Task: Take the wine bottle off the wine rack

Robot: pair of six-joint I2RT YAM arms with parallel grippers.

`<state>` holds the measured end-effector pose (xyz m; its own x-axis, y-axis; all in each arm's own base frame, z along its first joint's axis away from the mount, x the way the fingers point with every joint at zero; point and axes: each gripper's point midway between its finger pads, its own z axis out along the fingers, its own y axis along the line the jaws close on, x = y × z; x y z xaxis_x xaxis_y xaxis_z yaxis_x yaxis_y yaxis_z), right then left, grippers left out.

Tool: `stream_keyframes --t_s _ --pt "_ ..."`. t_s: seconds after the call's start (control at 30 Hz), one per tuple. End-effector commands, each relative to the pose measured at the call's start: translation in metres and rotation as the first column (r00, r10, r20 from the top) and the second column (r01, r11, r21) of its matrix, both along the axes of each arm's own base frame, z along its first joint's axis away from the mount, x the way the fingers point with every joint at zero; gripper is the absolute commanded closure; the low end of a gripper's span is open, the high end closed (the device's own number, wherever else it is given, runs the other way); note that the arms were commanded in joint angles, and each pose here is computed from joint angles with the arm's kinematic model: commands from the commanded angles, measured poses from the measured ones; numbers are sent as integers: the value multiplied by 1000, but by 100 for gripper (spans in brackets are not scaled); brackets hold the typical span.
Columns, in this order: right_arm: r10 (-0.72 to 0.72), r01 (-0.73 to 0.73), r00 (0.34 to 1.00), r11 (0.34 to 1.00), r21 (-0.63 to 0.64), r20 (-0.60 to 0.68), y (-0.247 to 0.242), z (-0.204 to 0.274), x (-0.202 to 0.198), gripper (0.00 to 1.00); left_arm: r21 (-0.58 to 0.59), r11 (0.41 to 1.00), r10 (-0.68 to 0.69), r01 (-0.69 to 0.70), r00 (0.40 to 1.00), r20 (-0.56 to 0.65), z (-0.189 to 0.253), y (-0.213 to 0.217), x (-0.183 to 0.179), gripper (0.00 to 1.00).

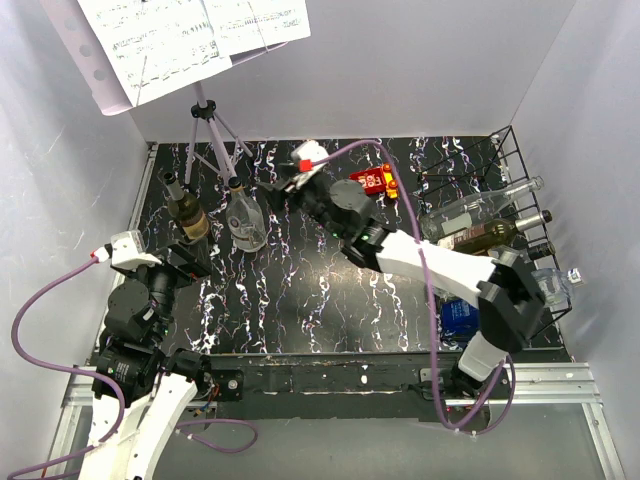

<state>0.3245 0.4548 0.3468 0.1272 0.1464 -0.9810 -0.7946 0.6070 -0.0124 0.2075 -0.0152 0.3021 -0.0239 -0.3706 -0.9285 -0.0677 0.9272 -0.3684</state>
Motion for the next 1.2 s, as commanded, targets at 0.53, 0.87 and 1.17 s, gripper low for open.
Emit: stream_keyframes --t_s 0.53,0.87,1.17 --pt "-826 883 16 276 -380 -563 -364 -47 29 32 41 961 -274 272 959 67 8 -49 3 2" --pt "-732 937 -266 -43 -347 -628 -485 -61 35 30 41 963 -268 266 960 75 10 -47 2 2" --pt "-687 913 -372 -150 -379 -624 -533 -77 58 30 41 962 -273 270 959 76 10 -48 1 2"
